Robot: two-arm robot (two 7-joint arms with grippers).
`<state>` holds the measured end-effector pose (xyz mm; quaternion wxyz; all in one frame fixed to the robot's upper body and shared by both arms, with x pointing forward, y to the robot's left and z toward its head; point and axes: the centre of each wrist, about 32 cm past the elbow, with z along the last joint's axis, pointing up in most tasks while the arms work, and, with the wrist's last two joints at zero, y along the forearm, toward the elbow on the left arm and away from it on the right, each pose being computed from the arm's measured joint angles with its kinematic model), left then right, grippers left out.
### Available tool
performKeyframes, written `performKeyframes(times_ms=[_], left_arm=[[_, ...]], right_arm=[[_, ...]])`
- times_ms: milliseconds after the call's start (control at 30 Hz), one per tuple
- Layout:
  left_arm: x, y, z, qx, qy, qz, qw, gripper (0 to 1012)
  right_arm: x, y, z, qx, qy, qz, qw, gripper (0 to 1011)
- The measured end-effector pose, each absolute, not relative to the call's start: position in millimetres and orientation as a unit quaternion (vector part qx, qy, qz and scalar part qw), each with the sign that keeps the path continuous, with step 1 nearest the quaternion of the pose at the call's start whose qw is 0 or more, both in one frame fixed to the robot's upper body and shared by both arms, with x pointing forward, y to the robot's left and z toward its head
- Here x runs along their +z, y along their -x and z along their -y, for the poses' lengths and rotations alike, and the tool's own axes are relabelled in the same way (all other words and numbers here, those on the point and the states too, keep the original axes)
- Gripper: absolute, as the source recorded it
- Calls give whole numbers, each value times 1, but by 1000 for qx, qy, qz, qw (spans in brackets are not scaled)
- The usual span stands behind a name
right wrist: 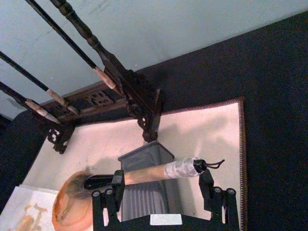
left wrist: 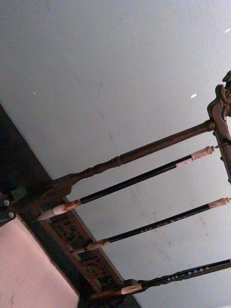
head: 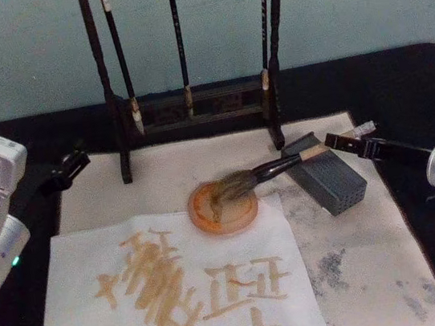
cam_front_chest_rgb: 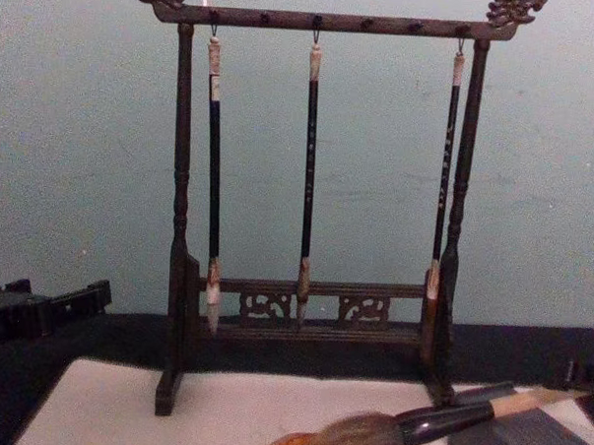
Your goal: Pick up the brush from the inkstone, write on the paper, then place the brush back to its original position.
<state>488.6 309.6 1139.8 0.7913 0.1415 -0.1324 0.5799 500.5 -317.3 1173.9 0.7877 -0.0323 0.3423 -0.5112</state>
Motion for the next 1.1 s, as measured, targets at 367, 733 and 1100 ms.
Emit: performKeyframes(times_ms=[367,733,1100], left_arm=[[1140,-489,-310,580,-141,132,791,1002],[1140,-489,-310,580,-141,132,791,1002],[1140,-489,-310,580,-141,132,791,1002]], right_arm=[[1178,-488,319,-510,40,-330,793,1001],[1186,-469,314,-510,61,-290,808,1001],[1199,-446,292,-472,101,-190,855,1001]])
